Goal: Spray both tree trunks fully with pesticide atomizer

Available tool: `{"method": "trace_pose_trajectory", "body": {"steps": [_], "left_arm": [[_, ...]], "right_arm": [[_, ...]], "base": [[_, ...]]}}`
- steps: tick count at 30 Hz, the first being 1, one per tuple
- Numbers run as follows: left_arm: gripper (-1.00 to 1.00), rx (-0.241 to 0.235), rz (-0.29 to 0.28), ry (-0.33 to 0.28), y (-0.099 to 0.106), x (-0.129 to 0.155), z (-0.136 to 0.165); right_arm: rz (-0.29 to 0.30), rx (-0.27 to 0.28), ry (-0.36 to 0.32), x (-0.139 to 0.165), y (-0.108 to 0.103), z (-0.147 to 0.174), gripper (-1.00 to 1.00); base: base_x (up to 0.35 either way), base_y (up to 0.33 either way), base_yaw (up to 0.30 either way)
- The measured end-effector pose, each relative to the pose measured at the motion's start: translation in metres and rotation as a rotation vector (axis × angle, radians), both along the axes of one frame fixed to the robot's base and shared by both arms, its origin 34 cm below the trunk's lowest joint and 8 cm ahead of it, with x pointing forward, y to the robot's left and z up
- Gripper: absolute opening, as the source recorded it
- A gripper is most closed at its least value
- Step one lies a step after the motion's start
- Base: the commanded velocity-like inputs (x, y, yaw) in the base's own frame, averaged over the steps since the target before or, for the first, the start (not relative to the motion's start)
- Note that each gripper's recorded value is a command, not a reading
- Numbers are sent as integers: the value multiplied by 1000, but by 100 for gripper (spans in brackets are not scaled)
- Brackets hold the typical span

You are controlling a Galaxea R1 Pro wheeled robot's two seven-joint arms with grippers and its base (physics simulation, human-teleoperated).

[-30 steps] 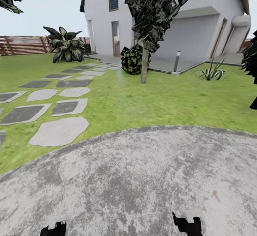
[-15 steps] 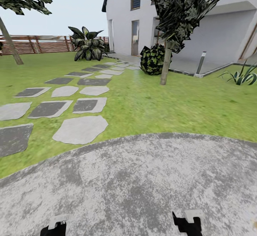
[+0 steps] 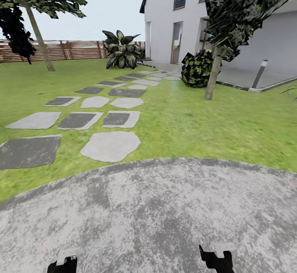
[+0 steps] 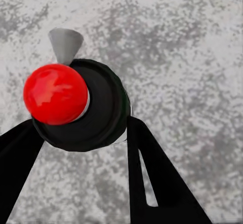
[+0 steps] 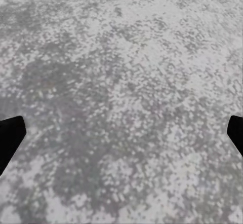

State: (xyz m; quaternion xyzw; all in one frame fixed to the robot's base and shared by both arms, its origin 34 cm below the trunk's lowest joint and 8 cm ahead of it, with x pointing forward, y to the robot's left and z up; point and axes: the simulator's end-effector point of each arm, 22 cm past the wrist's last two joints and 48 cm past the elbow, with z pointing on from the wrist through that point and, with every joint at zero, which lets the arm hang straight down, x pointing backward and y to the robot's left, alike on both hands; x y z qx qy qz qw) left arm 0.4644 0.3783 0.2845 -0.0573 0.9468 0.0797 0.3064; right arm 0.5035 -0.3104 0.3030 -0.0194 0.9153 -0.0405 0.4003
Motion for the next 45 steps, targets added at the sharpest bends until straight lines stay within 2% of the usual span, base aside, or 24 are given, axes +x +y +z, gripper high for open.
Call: {"method": "trace_pose_trajectory", "body": {"steps": [11,45], "left_arm": [[-100,0,0,3,0,-1,-1],[-100,-1,7,6,2,-3,-2]], "right_arm": [[0,0,3,-1,0,-1,100],[3,7,8,-3,5,-4,100]], "base": [[58,0,279],[336,0,279]]}}
